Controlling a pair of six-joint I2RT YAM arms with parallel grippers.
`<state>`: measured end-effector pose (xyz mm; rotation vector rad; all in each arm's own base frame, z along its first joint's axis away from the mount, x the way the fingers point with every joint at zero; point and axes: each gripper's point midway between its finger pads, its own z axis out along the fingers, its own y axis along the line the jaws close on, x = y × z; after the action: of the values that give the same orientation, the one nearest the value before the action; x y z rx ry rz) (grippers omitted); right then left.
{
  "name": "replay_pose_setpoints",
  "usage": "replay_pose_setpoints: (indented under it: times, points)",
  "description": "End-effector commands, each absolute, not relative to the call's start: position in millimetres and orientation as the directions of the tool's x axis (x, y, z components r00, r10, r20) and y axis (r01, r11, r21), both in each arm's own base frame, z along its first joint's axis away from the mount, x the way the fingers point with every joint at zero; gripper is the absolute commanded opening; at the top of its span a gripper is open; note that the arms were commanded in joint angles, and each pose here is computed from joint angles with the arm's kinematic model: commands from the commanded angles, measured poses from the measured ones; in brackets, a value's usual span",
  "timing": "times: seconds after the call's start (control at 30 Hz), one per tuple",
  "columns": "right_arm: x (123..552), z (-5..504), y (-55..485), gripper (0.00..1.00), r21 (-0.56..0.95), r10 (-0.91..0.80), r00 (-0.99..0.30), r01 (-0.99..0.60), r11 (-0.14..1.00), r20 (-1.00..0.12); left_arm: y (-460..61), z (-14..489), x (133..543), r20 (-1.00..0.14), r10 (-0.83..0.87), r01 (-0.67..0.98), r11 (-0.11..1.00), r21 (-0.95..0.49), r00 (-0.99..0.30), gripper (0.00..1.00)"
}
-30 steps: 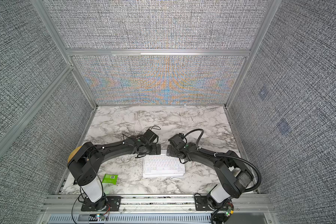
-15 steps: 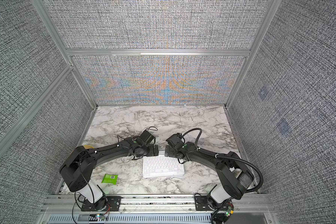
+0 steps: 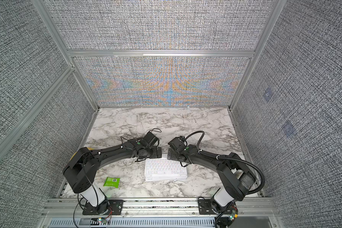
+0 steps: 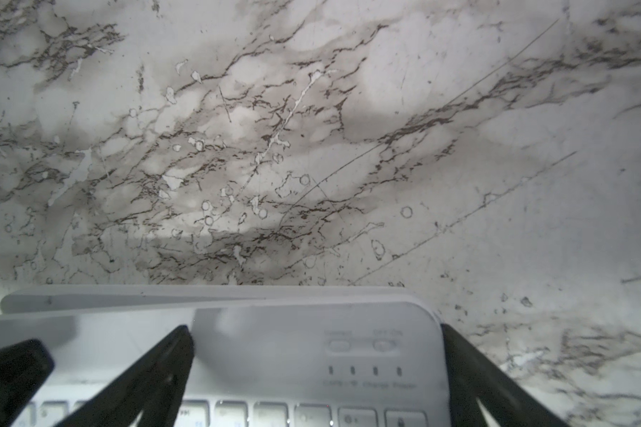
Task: Stack the numeric keypads
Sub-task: Adjust the numeric keypads at the center of the board.
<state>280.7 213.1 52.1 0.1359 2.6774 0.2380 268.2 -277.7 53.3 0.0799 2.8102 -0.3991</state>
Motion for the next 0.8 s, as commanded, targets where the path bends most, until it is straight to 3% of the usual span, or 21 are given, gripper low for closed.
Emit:
replay_pose_setpoints:
  times: [0.0, 0.77]
  points:
    - [290.8, 61.2, 230.3, 0.99, 0.237, 0.123, -0.884, 0.014, 0.971, -0.452, -305.1, 64.7, 275.1, -0.326, 0.019, 0.144, 0.919, -0.366, -0.945, 0.99]
    - [286.7, 57.1, 224.2, 0.99, 0.212, 0.119, -0.89, 0.026, 0.977, -0.44, -282.4, 61.2, 267.1, -0.334, -0.011, 0.103, 0.942, -0.32, -0.943, 0.99]
